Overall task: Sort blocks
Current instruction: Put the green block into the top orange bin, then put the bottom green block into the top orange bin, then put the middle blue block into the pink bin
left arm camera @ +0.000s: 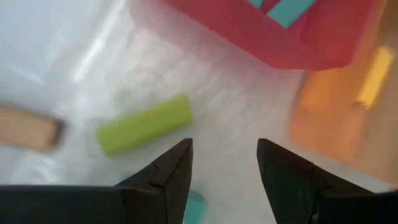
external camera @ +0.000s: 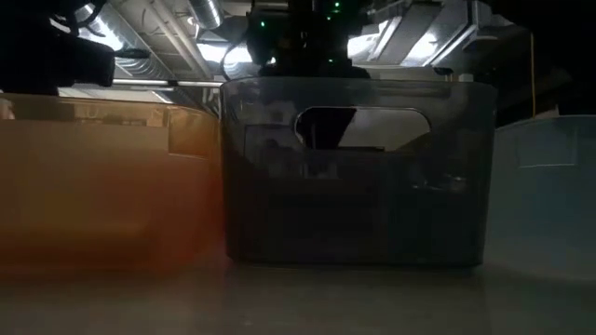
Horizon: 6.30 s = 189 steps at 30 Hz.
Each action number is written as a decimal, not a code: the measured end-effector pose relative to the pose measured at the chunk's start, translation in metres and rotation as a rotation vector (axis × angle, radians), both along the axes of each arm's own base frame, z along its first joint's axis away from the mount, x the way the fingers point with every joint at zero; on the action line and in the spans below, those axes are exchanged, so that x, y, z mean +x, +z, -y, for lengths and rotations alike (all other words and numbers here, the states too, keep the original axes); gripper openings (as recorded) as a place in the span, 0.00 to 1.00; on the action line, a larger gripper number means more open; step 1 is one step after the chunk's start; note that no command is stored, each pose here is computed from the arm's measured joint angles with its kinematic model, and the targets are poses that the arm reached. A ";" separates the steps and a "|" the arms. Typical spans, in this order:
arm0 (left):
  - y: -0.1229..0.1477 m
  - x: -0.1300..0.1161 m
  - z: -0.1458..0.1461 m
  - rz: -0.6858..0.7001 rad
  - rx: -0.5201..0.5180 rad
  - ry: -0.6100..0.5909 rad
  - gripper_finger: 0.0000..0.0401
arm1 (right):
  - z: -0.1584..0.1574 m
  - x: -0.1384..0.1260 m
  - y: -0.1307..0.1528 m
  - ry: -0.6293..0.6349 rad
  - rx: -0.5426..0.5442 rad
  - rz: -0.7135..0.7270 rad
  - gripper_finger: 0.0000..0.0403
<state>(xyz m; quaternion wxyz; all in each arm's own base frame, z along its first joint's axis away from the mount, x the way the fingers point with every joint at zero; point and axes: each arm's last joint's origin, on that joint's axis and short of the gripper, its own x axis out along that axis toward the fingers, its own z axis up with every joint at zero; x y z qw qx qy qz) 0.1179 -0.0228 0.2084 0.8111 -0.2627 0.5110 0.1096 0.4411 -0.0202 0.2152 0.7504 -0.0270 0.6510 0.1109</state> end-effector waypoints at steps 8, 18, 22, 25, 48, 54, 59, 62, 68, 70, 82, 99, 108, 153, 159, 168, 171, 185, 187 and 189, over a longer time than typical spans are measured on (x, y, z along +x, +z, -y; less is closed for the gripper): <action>-0.008 0.011 -0.001 -0.037 0.261 -0.296 0.42 | -0.013 0.002 0.001 0.026 -0.016 0.016 0.51; -0.034 0.030 0.003 -0.235 0.271 -0.326 0.42 | -0.012 0.002 0.001 0.025 -0.014 0.020 0.52; -0.044 0.035 0.004 -0.314 0.275 -0.335 0.42 | -0.012 0.002 0.001 0.025 -0.013 0.020 0.52; -0.049 0.037 0.004 -0.352 0.276 -0.339 0.42 | -0.012 0.002 0.001 0.025 -0.013 0.020 0.52; -0.046 0.052 0.006 -0.300 0.305 -0.349 0.42 | -0.012 0.002 0.001 0.025 -0.012 0.019 0.52; -0.045 0.054 0.007 -0.282 0.309 -0.350 0.42 | -0.012 0.002 0.001 0.025 -0.012 0.020 0.52; -0.044 0.059 0.007 -0.227 0.342 -0.347 0.42 | -0.012 0.002 0.001 0.025 -0.012 0.021 0.52; -0.043 0.060 0.007 -0.212 0.356 -0.364 0.42 | -0.012 0.002 0.001 0.025 -0.012 0.022 0.52; -0.044 0.061 0.007 -0.218 0.356 -0.365 0.42 | -0.012 0.002 0.001 0.025 -0.012 0.022 0.52; -0.047 0.061 0.007 -0.232 0.356 -0.367 0.42 | -0.012 0.002 0.001 0.025 -0.012 0.022 0.52; -0.071 0.070 0.009 -0.370 0.356 -0.393 0.42 | -0.012 0.002 0.001 0.025 -0.012 0.022 0.52; -0.064 0.077 0.011 -0.379 0.309 -0.377 0.20 | -0.012 0.001 0.011 0.019 -0.011 0.010 0.52; -0.035 0.091 0.016 -0.360 0.231 -0.374 0.21 | -0.009 0.000 0.059 0.017 -0.119 0.051 0.52; -0.011 0.234 -0.025 0.338 0.475 -0.167 0.37 | 0.192 -0.052 0.100 -0.301 -0.146 0.222 0.52; -0.003 0.235 -0.034 0.364 0.391 -0.018 0.44 | 0.193 -0.055 0.092 -0.302 -0.126 0.167 0.52; 0.015 0.230 -0.092 0.410 0.345 0.480 0.44 | 0.199 -0.071 0.092 -0.313 -0.195 0.041 0.52; 0.011 0.222 -0.115 0.357 0.340 0.622 0.44 | 0.204 -0.075 0.092 -0.325 -0.195 0.033 0.52; -0.022 0.207 -0.168 0.226 0.253 0.855 0.44 | 0.208 -0.069 0.094 -0.331 -0.196 0.113 0.52; -0.029 0.210 -0.168 0.211 0.221 0.868 0.44 | 0.208 -0.068 0.094 -0.332 -0.202 0.126 0.52; -0.037 0.212 -0.168 0.199 0.183 0.878 0.44 | 0.208 -0.067 0.094 -0.332 -0.202 0.132 0.52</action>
